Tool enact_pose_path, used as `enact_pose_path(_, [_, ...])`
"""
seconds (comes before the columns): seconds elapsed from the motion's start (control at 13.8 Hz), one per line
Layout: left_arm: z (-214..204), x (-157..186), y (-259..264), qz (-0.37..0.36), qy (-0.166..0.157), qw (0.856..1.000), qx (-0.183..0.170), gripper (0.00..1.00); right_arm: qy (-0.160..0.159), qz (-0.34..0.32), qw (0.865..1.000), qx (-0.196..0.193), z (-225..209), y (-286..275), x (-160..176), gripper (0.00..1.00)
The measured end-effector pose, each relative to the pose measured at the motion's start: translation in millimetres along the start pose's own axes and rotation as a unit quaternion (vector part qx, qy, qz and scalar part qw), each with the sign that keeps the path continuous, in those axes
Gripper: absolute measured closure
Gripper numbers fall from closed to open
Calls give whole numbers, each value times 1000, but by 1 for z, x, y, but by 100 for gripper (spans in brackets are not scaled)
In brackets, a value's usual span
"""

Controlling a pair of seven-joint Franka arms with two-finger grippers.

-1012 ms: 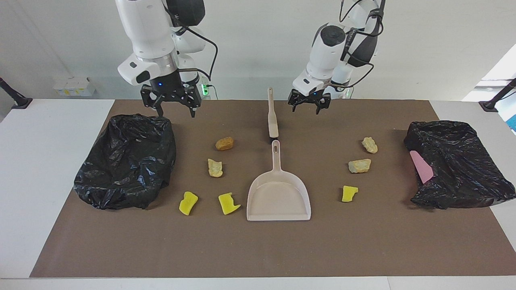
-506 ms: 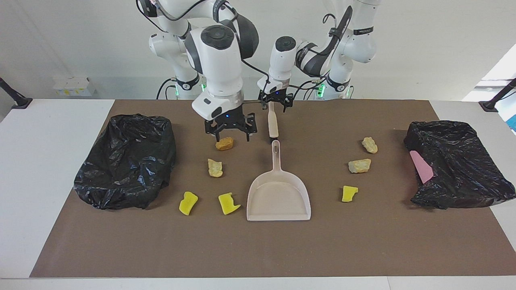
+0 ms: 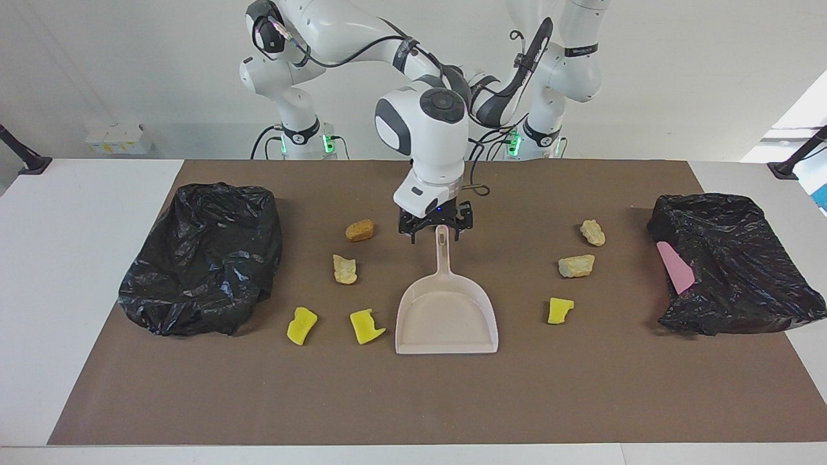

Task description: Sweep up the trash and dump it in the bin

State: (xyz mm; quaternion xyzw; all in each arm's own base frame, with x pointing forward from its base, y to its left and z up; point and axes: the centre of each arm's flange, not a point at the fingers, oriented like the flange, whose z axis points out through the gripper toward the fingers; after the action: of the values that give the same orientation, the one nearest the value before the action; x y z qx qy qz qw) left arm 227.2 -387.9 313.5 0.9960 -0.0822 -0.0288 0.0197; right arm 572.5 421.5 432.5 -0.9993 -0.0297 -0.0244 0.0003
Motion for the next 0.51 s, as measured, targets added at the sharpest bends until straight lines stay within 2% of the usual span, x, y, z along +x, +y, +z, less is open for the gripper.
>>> enact_pose_path(0.14, [-3,0,0,-10,2,1000,-2,4,0,-1,1000,-1,23,-9,-1,0])
enact_pose_path(0.22, [-4,-1,1,-13,3,1000,-3,13,-1,0,1000,-1,34,-8,-1,0])
enact_pose_path(0.29, [-6,-2,2,-15,4,1000,-4,17,-1,1,1000,-1,44,-5,-1,0])
enact_pose_path(0.43, [-7,-3,3,-17,5,1000,-5,23,-5,1,1000,-4,56,-3,-3,0])
enact_pose_path(0.51, [-8,-3,3,-17,5,1000,-5,23,-10,1,1000,-7,62,-1,-5,0])
